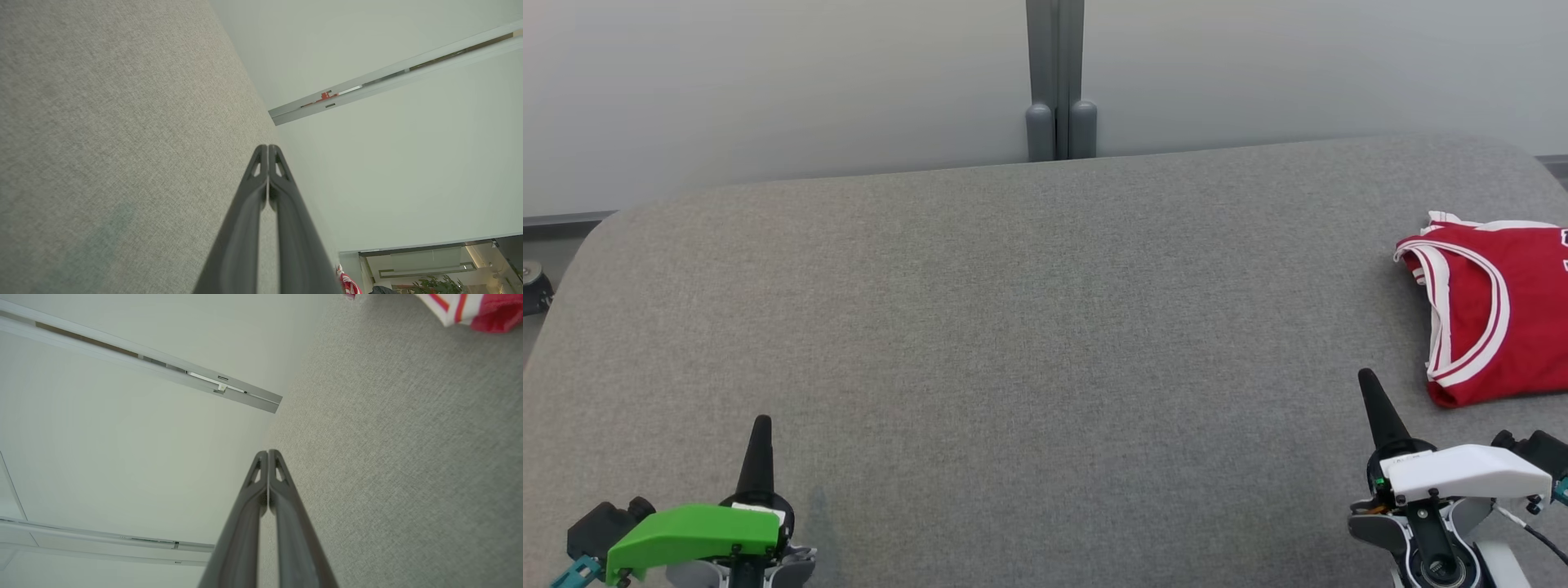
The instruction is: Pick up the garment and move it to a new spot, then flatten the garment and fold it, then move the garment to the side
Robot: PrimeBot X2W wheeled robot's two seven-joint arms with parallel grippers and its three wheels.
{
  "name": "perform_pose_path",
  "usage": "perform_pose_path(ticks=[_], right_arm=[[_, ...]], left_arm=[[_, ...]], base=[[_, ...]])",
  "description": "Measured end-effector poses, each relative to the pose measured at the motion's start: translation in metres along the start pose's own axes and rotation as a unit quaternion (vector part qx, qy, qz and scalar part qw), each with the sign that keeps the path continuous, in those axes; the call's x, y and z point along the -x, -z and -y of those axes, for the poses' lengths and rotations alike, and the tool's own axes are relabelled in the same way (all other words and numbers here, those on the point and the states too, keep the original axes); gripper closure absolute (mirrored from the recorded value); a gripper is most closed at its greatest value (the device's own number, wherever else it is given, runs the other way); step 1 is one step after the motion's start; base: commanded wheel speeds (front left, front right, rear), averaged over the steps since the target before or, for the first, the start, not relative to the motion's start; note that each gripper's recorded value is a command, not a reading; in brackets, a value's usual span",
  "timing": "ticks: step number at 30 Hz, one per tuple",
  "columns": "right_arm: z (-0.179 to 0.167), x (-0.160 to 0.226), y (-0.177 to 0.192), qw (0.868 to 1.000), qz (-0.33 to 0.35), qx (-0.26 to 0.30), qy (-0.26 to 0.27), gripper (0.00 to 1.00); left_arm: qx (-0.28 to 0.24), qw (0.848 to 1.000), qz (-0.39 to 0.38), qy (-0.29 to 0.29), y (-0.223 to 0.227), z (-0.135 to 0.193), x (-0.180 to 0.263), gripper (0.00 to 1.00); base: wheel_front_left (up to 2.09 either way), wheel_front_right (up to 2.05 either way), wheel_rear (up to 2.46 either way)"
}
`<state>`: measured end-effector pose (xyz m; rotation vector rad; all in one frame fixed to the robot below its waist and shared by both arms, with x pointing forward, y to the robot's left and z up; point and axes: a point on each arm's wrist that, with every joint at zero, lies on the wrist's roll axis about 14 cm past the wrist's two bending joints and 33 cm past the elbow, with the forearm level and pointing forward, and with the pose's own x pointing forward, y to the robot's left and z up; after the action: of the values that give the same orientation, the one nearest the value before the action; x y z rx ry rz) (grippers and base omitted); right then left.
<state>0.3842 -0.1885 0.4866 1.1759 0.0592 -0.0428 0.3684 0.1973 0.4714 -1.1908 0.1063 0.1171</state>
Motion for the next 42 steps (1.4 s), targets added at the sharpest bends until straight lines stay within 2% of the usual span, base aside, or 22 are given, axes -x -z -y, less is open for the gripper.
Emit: perform_pose_path(ticks=[20,42], right_arm=[[-0.004,-0.001,-0.006,0.996,0.002,-0.084,-0.008,1.0],[-0.009,-0.002,-0.013,0.986,0.003,-0.163,-0.02,1.0]], left_arm=[[0.08,0.996,-0.002,0.025,-0.005,0.012,-0.006,1.0],[0.155,0.986,-0.004,0.054,-0.012,0.025,-0.012,1.0]], base=[[0.0,0.0,0.0],[0.0,0.0,0.0]])
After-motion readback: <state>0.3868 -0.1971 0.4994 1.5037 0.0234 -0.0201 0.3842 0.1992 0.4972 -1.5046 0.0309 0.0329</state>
